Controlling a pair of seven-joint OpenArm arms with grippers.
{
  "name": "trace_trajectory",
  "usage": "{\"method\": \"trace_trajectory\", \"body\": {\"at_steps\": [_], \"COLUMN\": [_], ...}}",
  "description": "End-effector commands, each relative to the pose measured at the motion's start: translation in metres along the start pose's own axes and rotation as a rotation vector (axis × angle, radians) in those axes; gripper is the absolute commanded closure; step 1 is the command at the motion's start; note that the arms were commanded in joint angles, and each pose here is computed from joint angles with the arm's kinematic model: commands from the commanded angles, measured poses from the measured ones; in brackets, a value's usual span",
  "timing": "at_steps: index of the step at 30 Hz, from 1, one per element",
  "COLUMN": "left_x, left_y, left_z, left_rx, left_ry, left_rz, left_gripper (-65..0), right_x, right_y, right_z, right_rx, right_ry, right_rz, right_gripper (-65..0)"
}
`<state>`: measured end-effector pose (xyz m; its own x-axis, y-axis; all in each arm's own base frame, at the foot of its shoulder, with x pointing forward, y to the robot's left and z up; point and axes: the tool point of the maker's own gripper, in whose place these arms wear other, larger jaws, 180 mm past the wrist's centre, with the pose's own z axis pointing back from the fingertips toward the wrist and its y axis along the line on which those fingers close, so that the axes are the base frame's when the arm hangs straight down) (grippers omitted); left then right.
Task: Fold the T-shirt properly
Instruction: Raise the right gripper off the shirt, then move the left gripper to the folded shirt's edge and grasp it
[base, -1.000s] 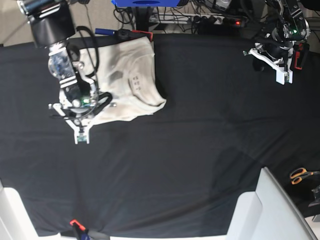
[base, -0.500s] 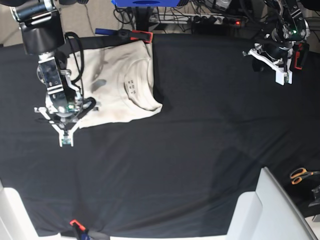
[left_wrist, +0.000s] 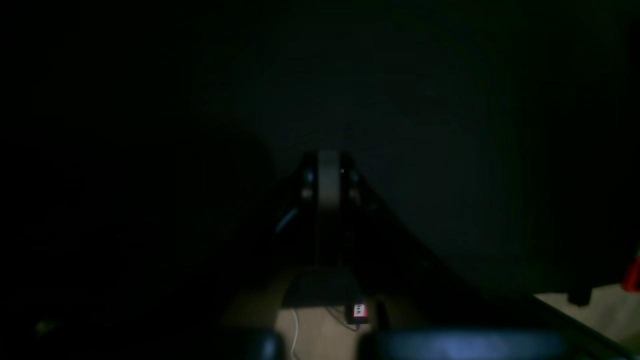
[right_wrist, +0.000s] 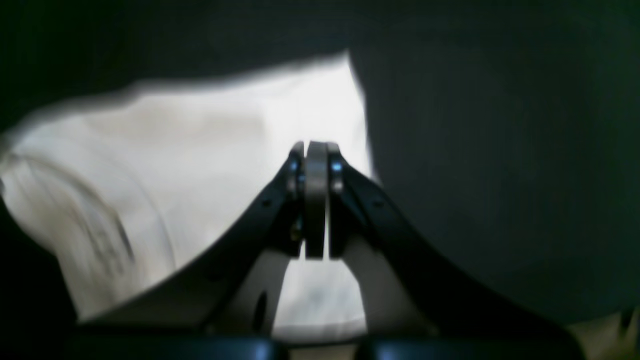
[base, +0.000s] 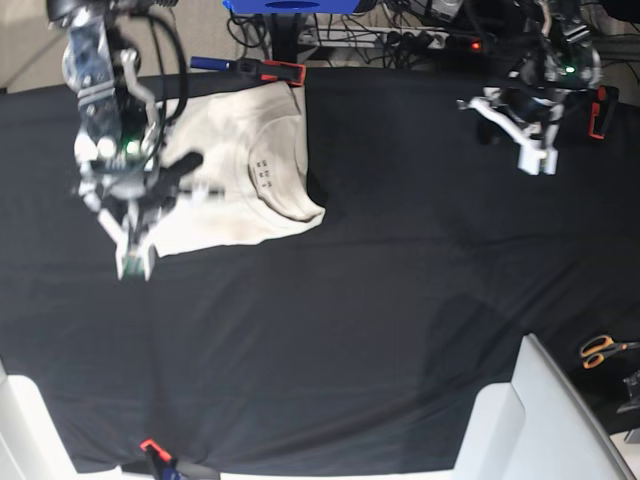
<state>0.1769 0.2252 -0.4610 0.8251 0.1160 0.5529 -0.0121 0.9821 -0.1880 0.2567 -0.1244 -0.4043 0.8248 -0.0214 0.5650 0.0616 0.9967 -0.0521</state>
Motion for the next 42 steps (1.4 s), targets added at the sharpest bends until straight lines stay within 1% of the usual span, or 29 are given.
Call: {"method": "trace_trajectory", "body": {"at_steps": [1, 3, 5, 7, 8, 9, 10, 12, 14, 15, 16, 17, 19, 21, 24, 31, 32, 35, 38, 42], "left_x": [0.011, 0.016, 0.020, 0.021, 0.021, 0.028, 0.036, 0.044, 0.045, 0.048, 0.049, 0.045, 0.045, 0.040, 0.032, 0.024, 0.023, 0.018, 0.009, 0.008], "left_y": [-0.008, -0.028, -0.050, -0.067, -0.075, -0.079, -0.085, -0.098, -0.113, -0.122, -0.128, -0.135, -0.150, -0.167, -0.179, -0.188, -0.194, -0.202, -0.204, -0.211], "left_z": [0.000, -0.006, -0.010, -0.010, -0.010, -0.009, -0.009, -0.009, -0.011, -0.013, -0.015, -0.019, -0.026, -0.029, -0.033, -0.039, -0.039, -0.044, -0.051, -0.060], "left_rx": [-0.028, -0.083, -0.156, -0.232, -0.268, -0.296, -0.331, -0.389, -0.448, -0.485, -0.514, -0.542, -0.616, -0.699, -0.749, -0.770, -0.783, -0.791, -0.765, -0.748], "left_ry": [-0.034, -0.043, -0.058, -0.045, -0.039, -0.053, -0.073, -0.090, -0.087, -0.090, -0.087, -0.072, -0.058, -0.044, -0.021, -0.001, 0.006, 0.039, 0.074, 0.097], "left_rz": [-0.017, -0.014, 0.019, 0.053, 0.077, 0.094, 0.108, 0.134, 0.159, 0.175, 0.199, 0.233, 0.270, 0.270, 0.255, 0.280, 0.276, 0.240, 0.189, 0.133], "left_gripper": [0.0, 0.0, 0.0, 0.0, -4.1, -11.0, -20.1, -35.4, -47.2, -51.7, -54.8, -55.9, -55.6, -55.6, -55.6, -55.6, -55.6, -55.6, -55.6, -55.6], "right_x": [0.014, 0.006, -0.001, -0.010, -0.013, -0.014, -0.017, -0.021, -0.021, -0.022, -0.025, -0.027, -0.028, -0.029, -0.033, -0.035, -0.035, -0.035, -0.035, -0.036], "right_y": [-0.006, -0.013, -0.022, -0.029, -0.031, -0.032, -0.036, -0.036, -0.036, -0.037, -0.036, -0.036, -0.035, -0.035, -0.035, -0.035, -0.035, -0.035, -0.035, -0.035], "right_z": [0.002, -0.003, -0.008, -0.011, -0.012, -0.012, -0.011, -0.011, -0.011, -0.011, -0.011, -0.010, -0.010, -0.011, -0.010, -0.010, -0.010, -0.010, -0.010, -0.010], "right_rx": [-0.016, -0.036, -0.058, -0.074, -0.079, -0.081, -0.089, -0.088, -0.089, -0.089, -0.088, -0.087, -0.086, -0.087, -0.087, -0.087, -0.087, -0.087, -0.087, -0.087], "right_ry": [-0.050, -0.035, -0.027, -0.008, -0.003, -0.001, 0.005, 0.007, 0.003, 0.003, 0.010, 0.013, 0.014, 0.017, 0.025, 0.029, 0.029, 0.029, 0.029, 0.031], "right_rz": [-0.016, -0.028, -0.035, -0.040, -0.039, -0.039, -0.037, -0.025, -0.026, -0.025, -0.024, -0.022, -0.021, -0.021, -0.020, -0.019, -0.019, -0.019, -0.019, -0.019], "right_gripper": [-0.2, -0.2, -0.2, -0.2, -0.2, -0.2, -0.2, -0.2, -0.2, -0.2, -0.2, -0.2, -0.2, -0.2, -0.2, -0.2, -0.2, -0.2, -0.2, -0.2]}}
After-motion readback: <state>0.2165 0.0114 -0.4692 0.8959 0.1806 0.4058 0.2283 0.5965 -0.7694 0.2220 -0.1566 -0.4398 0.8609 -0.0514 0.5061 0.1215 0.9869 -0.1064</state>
